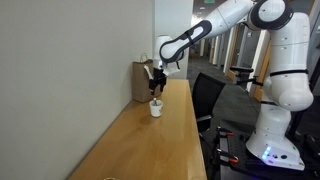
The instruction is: Move the mug to the right then take the marker out of the mug and put it on the table
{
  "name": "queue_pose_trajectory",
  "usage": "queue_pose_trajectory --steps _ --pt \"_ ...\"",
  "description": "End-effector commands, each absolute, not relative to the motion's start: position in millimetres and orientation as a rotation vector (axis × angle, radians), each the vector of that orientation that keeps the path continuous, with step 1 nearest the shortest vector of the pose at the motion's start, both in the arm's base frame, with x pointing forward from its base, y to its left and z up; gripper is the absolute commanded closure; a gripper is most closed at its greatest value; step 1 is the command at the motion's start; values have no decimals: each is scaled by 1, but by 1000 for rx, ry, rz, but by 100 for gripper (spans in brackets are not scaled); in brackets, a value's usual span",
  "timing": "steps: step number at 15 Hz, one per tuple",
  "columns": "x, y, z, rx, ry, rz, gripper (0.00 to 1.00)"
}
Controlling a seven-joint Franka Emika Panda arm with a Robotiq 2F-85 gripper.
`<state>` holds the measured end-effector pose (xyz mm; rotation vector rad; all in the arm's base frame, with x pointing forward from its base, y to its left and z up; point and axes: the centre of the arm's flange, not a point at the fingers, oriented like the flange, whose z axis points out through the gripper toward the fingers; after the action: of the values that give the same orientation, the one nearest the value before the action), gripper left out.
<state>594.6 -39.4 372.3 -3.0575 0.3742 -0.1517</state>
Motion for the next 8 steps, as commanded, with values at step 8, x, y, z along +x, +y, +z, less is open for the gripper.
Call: queue_pose_trajectory --steps 8 --pt "588 -56 331 -2891 1014 -206 19"
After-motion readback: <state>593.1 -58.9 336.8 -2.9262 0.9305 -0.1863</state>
